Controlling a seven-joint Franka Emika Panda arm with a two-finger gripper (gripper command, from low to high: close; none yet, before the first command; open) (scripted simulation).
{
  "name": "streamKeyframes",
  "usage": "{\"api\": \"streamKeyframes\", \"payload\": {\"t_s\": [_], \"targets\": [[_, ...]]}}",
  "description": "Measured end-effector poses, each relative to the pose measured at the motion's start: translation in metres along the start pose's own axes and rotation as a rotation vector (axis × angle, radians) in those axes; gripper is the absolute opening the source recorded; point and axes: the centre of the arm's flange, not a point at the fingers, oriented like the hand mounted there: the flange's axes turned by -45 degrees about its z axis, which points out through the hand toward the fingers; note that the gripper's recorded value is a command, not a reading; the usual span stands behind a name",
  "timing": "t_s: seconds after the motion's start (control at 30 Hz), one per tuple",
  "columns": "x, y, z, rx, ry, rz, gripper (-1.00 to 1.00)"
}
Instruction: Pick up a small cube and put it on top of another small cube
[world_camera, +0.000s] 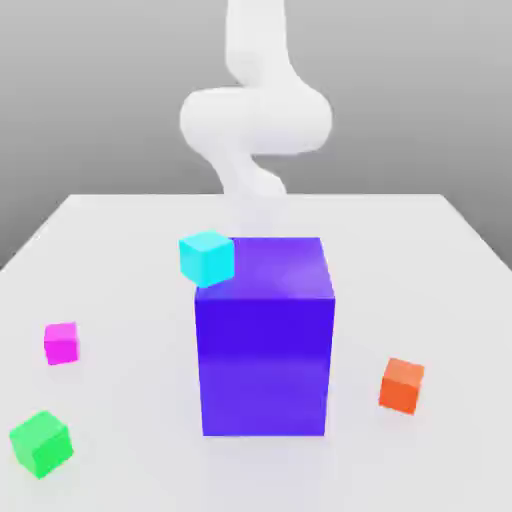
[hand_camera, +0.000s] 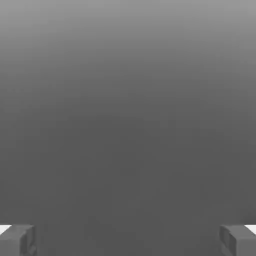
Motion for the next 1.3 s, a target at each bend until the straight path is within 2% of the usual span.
{"api": "streamKeyframes", "payload": {"t_s": [0.17, 0.33, 0.5, 0.67, 0.9, 0.93, 1.13, 1.3], "targets": [[-0.044, 0.101, 0.117, -0.115, -0.166, 0.261, 0.00], [-0.129, 0.196, 0.195, -0.225, -0.310, 0.521, 0.00], [-0.245, 0.272, 0.239, -0.335, -0.445, 0.791, 0.00], [-0.380, 0.318, 0.248, -0.449, -0.574, 1.076, 0.00], [-0.440, 0.323, 0.292, -0.471, -0.601, 1.117, 0.00], [-0.445, 0.323, 0.297, -0.470, -0.602, 1.119, -1.00], [-0.448, 0.323, 0.300, -0.470, -0.602, 1.120, -1.00], [-0.423, 0.323, 0.273, -0.472, -0.601, 1.117, -1.00]]}}
